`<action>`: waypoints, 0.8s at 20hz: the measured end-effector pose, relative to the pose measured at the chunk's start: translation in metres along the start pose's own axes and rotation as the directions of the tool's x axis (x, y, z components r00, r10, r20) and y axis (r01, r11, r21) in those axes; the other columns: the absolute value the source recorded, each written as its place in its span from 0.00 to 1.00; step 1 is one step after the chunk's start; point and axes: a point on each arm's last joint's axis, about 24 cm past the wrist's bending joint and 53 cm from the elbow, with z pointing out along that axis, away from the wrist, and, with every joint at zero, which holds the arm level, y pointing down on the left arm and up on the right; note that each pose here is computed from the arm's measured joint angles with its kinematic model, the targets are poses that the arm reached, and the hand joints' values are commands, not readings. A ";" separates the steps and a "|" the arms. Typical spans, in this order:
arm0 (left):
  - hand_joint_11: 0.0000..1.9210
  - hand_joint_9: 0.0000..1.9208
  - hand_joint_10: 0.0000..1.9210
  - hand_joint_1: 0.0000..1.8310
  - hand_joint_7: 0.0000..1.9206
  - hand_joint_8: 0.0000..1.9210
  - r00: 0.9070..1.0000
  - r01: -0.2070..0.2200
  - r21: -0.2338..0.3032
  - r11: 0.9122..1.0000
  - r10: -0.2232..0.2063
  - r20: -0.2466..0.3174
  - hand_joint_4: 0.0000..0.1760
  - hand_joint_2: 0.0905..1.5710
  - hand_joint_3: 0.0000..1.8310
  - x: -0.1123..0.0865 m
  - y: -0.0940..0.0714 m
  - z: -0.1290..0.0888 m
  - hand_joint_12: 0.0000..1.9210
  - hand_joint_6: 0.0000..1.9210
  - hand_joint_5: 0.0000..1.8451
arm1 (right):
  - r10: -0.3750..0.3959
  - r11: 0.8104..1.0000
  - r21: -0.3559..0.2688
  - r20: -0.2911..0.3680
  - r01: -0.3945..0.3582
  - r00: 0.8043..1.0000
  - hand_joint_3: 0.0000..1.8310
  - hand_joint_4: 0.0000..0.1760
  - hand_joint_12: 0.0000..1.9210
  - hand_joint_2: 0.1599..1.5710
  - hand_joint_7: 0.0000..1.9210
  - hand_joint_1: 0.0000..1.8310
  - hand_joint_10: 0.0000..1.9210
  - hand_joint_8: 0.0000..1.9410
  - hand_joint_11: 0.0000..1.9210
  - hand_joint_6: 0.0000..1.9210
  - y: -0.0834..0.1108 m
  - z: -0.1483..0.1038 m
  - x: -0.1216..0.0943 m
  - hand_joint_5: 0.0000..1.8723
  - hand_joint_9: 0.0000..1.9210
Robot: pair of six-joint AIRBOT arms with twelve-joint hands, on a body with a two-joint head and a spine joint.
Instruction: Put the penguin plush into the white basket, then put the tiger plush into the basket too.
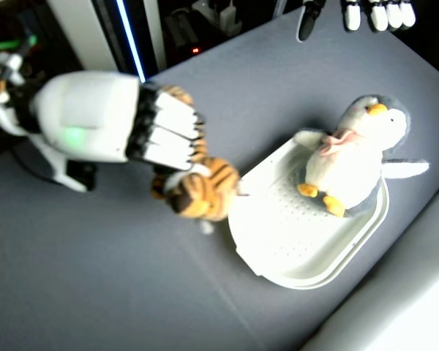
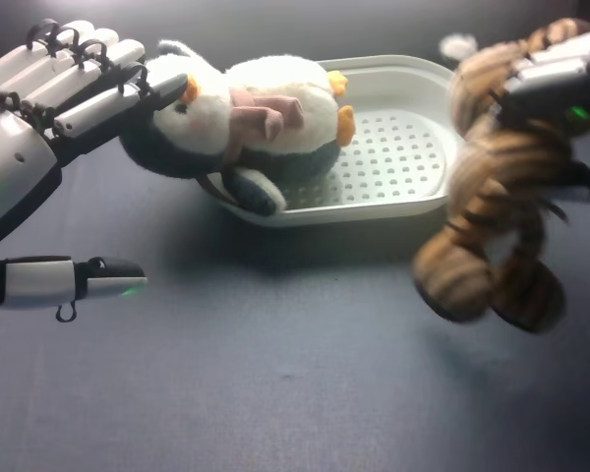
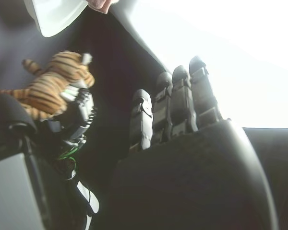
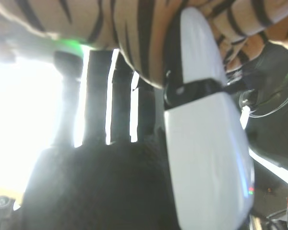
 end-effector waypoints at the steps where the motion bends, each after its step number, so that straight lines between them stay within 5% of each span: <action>1: 0.03 0.03 0.00 0.44 0.04 0.00 1.000 0.004 -0.001 1.000 -0.004 0.001 0.74 0.54 0.00 0.001 0.000 0.000 0.02 0.00 0.06 | -0.004 1.000 -0.002 0.009 0.004 1.000 0.00 0.00 0.62 0.66 0.51 0.75 0.61 0.47 0.44 0.47 -0.003 0.012 -0.001 0.54 0.51; 2: 0.02 0.02 0.00 0.44 0.03 0.00 1.000 0.003 0.000 1.000 -0.003 -0.002 0.74 0.55 0.00 0.001 0.000 0.000 0.02 0.00 0.06 | -0.002 1.000 0.011 0.020 0.002 1.000 0.00 0.00 0.64 0.65 0.53 0.75 0.60 0.43 0.45 0.44 -0.009 0.024 -0.002 0.55 0.52; 5: 0.02 0.02 0.00 0.42 0.03 0.00 1.000 0.012 0.002 1.000 -0.012 -0.003 0.78 0.54 0.00 0.005 0.002 0.002 0.02 0.00 0.06 | -0.023 0.996 0.090 0.009 0.022 1.000 0.00 0.00 0.69 0.69 0.46 0.74 0.67 0.58 0.33 0.49 -0.035 0.055 -0.004 0.52 0.44; 6: 0.01 0.01 0.00 0.43 0.02 0.00 1.000 0.028 0.000 1.000 -0.028 -0.006 0.88 0.54 0.00 0.007 0.002 0.002 0.02 0.00 0.05 | -0.034 0.991 0.128 -0.010 0.035 0.999 0.00 0.00 0.56 0.63 0.38 0.75 0.36 0.29 0.27 0.20 -0.046 0.066 -0.002 0.38 0.37; 7: 0.01 0.01 0.00 0.44 0.02 0.00 1.000 0.027 0.005 1.000 -0.026 -0.011 0.87 0.54 0.00 0.009 0.002 0.003 0.02 0.00 0.05 | -0.036 0.988 0.146 -0.019 0.038 0.999 0.00 0.54 0.46 0.59 0.24 0.69 0.13 0.08 0.09 0.04 -0.051 0.069 -0.001 0.20 0.23; 8: 0.01 0.01 0.00 0.44 0.02 0.00 1.000 0.026 0.007 1.000 -0.025 -0.018 0.87 0.54 0.00 0.010 0.001 0.003 0.02 0.00 0.05 | -0.035 0.986 0.165 -0.031 0.040 0.999 0.00 0.91 0.25 0.54 0.13 0.64 0.03 0.02 0.02 0.01 -0.057 0.071 0.003 0.06 0.10; 9: 0.02 0.01 0.00 0.44 0.02 0.00 0.999 0.026 0.006 1.000 -0.026 -0.019 0.88 0.54 0.00 0.011 0.001 0.003 0.03 0.00 0.05 | -0.034 0.983 0.179 -0.042 0.041 0.999 0.00 0.98 0.09 0.52 0.06 0.60 0.01 0.01 0.00 0.00 -0.060 0.072 0.005 0.01 0.03; 11: 0.01 0.01 0.00 0.46 0.02 0.00 0.999 0.032 0.002 0.999 -0.032 -0.018 0.73 0.53 0.00 0.011 0.002 0.003 0.03 0.00 0.05 | -0.033 0.982 0.183 -0.046 0.041 0.998 0.00 1.00 0.00 0.50 0.00 0.54 0.00 0.00 0.00 0.00 -0.061 0.072 0.006 0.00 0.00; 16: 0.00 0.03 0.00 0.47 0.04 0.00 0.998 0.066 0.006 0.998 -0.066 -0.008 0.61 0.54 0.00 0.011 0.002 -0.001 0.06 0.00 0.05 | 0.063 0.992 0.115 -0.041 -0.058 0.997 0.00 1.00 0.00 0.52 0.00 0.51 0.00 0.00 0.00 0.00 -0.036 0.054 0.020 0.00 0.00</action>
